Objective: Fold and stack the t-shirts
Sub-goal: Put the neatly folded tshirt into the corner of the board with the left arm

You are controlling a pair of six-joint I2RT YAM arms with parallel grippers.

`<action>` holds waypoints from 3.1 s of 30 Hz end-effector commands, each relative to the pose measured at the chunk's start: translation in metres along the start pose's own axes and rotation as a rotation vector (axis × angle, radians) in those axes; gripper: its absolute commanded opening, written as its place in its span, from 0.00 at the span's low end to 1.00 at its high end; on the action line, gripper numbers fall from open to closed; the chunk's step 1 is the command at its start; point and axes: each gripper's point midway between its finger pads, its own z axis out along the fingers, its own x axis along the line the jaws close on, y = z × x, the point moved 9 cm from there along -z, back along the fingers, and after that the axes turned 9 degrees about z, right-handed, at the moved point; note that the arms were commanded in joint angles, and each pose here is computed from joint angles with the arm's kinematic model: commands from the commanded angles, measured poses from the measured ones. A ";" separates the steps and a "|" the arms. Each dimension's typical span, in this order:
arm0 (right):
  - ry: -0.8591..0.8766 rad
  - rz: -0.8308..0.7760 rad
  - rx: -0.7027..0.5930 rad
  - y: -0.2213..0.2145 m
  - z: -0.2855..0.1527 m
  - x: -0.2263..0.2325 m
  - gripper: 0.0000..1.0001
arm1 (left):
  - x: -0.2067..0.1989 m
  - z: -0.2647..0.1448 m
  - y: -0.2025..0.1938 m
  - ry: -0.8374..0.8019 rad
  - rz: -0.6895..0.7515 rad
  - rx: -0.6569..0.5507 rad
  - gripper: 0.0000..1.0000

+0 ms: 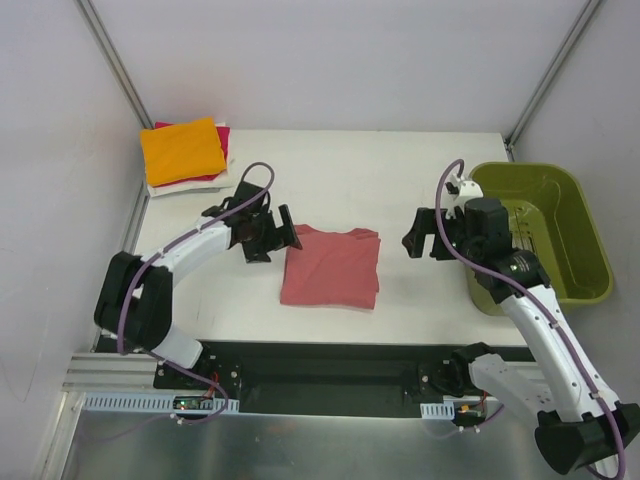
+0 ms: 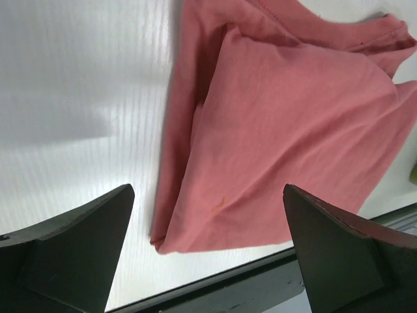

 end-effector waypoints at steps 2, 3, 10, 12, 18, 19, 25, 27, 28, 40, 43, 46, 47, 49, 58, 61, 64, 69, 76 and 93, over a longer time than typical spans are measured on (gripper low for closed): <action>-0.182 0.040 0.025 -0.025 -0.013 -0.022 1.00 | -0.009 0.025 0.022 -0.011 0.066 0.043 0.97; -0.192 0.040 0.035 -0.028 -0.015 -0.024 1.00 | -0.008 0.030 0.022 -0.011 0.065 0.055 0.97; -0.248 0.035 0.029 -0.037 -0.020 -0.033 0.99 | -0.009 0.067 0.013 0.022 0.086 0.150 0.82; -0.253 0.036 0.035 -0.039 -0.019 -0.034 0.99 | -0.014 0.075 0.005 0.028 0.111 0.177 0.74; -0.262 0.030 0.037 -0.041 -0.017 -0.036 1.00 | -0.023 0.092 0.000 0.045 0.143 0.206 0.26; -0.261 0.027 0.037 -0.042 -0.017 -0.036 1.00 | -0.023 0.095 0.002 0.049 0.145 0.205 0.13; -0.279 0.011 0.034 -0.046 -0.019 -0.041 0.99 | -0.037 0.085 0.027 0.060 0.206 0.100 0.00; -0.285 0.011 0.033 -0.049 -0.019 -0.042 1.00 | -0.038 0.078 0.033 0.074 0.237 0.065 0.00; -0.283 -0.019 0.036 -0.049 -0.019 -0.044 1.00 | -0.040 0.071 0.039 0.086 0.251 0.026 0.00; -0.354 -0.046 0.015 -0.049 -0.020 -0.052 1.00 | -0.007 -0.001 0.120 0.335 0.340 -0.279 0.00; -0.370 -0.046 0.019 -0.049 -0.018 -0.053 1.00 | 0.004 -0.025 0.148 0.411 0.352 -0.364 0.00; -0.379 -0.048 0.019 -0.047 -0.018 -0.053 0.99 | 0.007 -0.048 0.177 0.452 0.365 -0.446 0.00; -0.381 -0.048 0.018 -0.047 -0.018 -0.053 1.00 | 0.008 -0.054 0.184 0.465 0.393 -0.460 0.00; -0.389 -0.050 0.008 -0.046 -0.019 -0.053 1.00 | 0.008 -0.072 0.201 0.497 0.425 -0.500 0.00; -0.395 -0.052 0.008 -0.039 -0.014 -0.052 1.00 | 0.020 -0.114 0.260 0.640 0.492 -0.607 0.00; -0.370 -0.053 0.019 -0.036 -0.011 -0.048 1.00 | 0.020 -0.132 0.283 0.624 0.507 -0.662 0.00; -0.367 -0.052 0.015 -0.033 -0.010 -0.047 0.99 | 0.015 -0.145 0.301 0.604 0.555 -0.712 0.00; -0.375 -0.052 0.023 -0.033 -0.009 -0.047 1.00 | 0.015 -0.160 0.322 0.592 0.573 -0.782 0.00; -0.381 -0.044 0.032 -0.030 -0.007 -0.046 1.00 | 0.052 -0.149 0.330 0.558 0.503 -0.742 0.00; -0.363 -0.008 0.115 -0.020 0.008 -0.035 1.00 | 0.156 -0.095 0.343 0.600 0.362 -0.597 0.00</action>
